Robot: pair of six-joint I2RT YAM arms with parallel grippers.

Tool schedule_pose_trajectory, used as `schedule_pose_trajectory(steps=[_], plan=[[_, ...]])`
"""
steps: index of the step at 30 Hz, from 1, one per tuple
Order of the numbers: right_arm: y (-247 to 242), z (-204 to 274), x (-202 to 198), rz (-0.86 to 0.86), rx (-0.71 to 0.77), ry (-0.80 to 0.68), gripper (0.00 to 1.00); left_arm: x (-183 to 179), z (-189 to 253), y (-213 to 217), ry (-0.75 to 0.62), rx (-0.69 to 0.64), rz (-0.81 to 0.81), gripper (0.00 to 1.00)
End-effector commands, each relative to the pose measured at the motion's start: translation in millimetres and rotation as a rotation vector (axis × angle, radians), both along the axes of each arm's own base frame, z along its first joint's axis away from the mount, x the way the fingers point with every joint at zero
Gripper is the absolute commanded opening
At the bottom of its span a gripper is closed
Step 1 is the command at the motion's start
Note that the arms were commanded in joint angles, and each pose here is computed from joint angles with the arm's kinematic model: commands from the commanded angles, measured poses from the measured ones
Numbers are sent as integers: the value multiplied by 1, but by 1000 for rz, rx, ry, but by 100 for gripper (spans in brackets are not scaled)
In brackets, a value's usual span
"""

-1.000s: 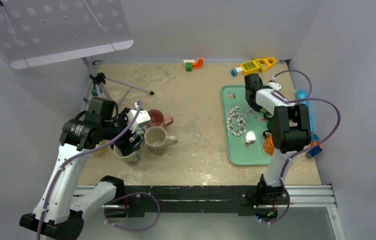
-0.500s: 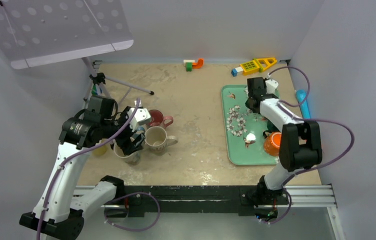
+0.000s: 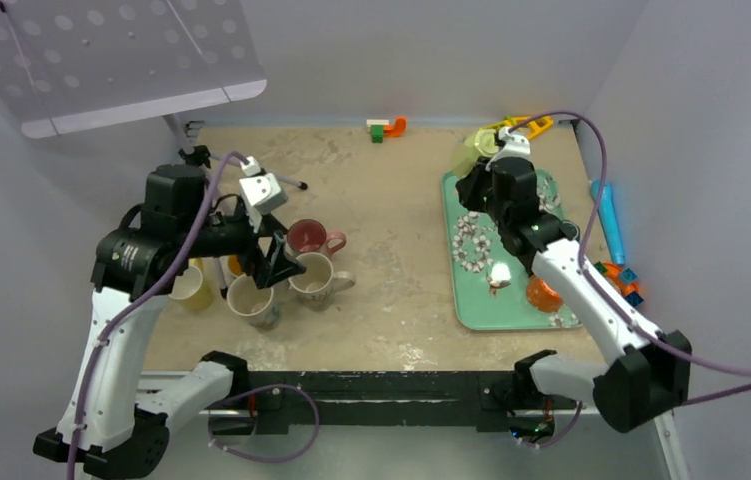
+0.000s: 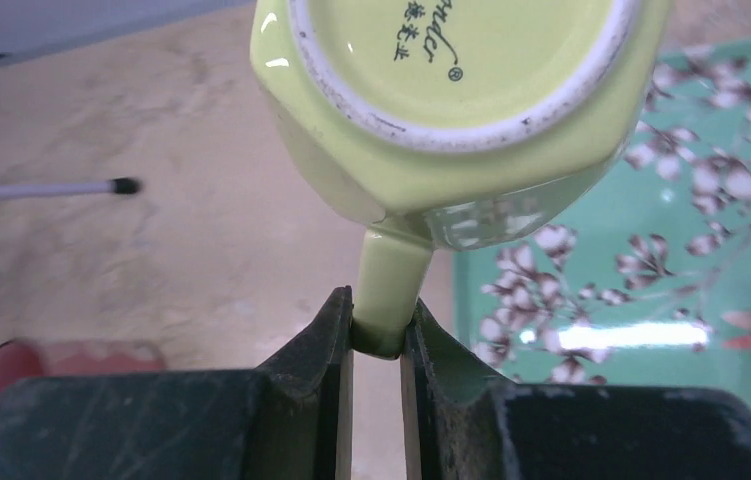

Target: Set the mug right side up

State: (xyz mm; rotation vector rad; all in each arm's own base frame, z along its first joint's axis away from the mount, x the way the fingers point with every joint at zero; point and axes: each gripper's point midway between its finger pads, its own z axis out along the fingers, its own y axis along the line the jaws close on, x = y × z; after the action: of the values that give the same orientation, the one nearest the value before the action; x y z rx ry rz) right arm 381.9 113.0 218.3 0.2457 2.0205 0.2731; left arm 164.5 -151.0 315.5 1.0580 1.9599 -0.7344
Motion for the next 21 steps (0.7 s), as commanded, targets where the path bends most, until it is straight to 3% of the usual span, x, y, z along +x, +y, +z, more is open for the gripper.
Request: schedule_pose_trajectory(steps=[1, 9, 15, 21], plan=[[42, 155, -29, 210, 141, -454, 0, -14, 81, -26, -75, -271, -36, 88], [99, 258, -114, 525, 324, -719, 0, -11, 136, -57, 109, -566, -81, 89], [125, 303, -159, 687, 492, -814, 0, -10, 165, -70, 144, -677, -142, 89], [155, 321, -190, 835, 585, -831, 0, -11, 178, -72, 105, -694, -176, 89]])
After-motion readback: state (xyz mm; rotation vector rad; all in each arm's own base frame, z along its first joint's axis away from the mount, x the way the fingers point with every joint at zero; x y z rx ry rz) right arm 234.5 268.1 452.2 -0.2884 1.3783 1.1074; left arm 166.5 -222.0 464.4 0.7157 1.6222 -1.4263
